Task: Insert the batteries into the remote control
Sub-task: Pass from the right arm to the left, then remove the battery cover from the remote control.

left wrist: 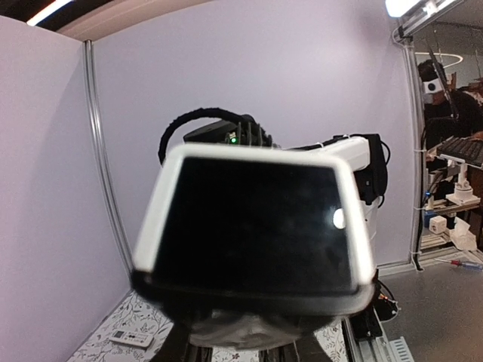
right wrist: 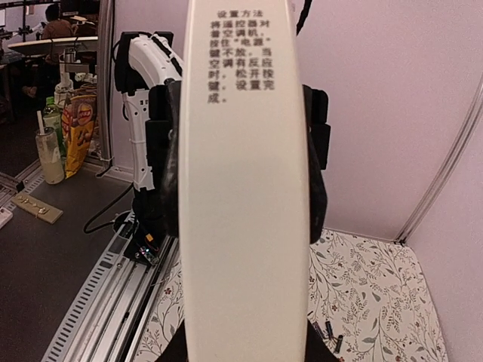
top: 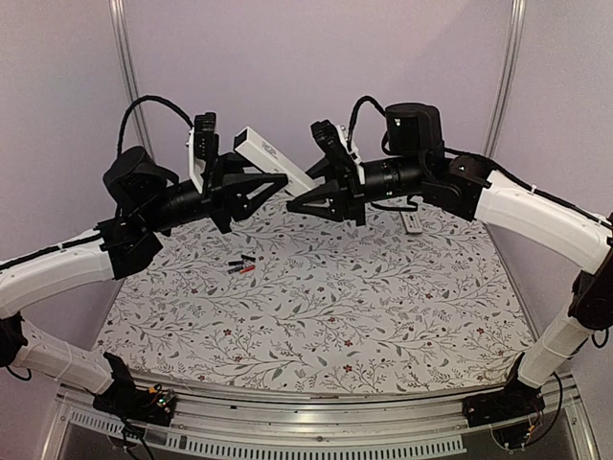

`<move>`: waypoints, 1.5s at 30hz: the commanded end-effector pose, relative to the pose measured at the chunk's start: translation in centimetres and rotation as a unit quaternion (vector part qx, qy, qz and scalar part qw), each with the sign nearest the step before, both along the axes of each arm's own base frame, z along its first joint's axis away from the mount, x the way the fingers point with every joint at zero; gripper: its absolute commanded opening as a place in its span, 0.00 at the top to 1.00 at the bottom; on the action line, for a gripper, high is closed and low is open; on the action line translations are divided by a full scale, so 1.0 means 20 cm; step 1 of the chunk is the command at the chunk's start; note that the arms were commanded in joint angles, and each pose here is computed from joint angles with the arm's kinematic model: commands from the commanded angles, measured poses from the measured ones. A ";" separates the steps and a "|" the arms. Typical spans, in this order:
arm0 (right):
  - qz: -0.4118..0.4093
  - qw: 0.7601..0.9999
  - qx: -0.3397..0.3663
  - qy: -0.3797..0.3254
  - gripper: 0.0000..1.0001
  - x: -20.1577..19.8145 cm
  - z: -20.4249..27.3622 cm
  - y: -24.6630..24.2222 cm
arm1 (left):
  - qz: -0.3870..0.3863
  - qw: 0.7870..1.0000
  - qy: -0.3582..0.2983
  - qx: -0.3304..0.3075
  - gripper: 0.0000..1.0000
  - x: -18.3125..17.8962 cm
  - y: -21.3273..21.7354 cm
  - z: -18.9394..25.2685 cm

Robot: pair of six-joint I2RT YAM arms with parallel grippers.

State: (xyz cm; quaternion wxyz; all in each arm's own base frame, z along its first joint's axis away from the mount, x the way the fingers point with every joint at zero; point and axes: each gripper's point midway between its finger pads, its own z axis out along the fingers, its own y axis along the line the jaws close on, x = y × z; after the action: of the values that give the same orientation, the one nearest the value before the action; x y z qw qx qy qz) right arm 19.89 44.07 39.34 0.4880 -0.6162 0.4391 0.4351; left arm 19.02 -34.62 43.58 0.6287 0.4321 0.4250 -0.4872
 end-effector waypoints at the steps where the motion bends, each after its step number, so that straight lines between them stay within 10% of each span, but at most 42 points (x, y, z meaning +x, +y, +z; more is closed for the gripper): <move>1: -0.001 1.000 0.010 -0.017 0.96 0.00 0.05 0.01 | -0.023 0.999 0.025 -0.019 1.00 -0.04 -0.02 0.05; 6: -0.066 0.997 0.009 -0.045 0.17 0.10 0.05 -0.02 | 0.016 0.994 0.082 -0.066 1.00 0.04 0.06 0.10; 13: -0.124 0.957 0.096 -0.243 0.03 0.06 0.25 -0.22 | 0.004 0.973 0.202 -0.108 1.00 0.15 0.14 0.17; 23: -0.099 0.906 0.103 -0.399 0.21 0.09 0.31 -0.14 | -0.021 0.969 0.208 -0.134 1.00 0.12 0.17 0.26; 30: -0.078 0.900 0.106 -0.415 0.25 0.07 0.30 -0.11 | -0.044 0.962 0.221 -0.156 1.00 0.13 0.18 0.27; 45: -0.048 0.903 0.126 -0.408 0.66 0.03 0.29 -0.05 | -0.043 0.960 0.230 -0.155 1.00 0.17 0.16 0.26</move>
State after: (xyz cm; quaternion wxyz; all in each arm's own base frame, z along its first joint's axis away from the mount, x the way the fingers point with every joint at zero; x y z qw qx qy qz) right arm 21.05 42.42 45.02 0.7210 -0.6502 0.1815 0.1564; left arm 22.43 -31.69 47.80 0.5439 0.2209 0.4714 -0.6582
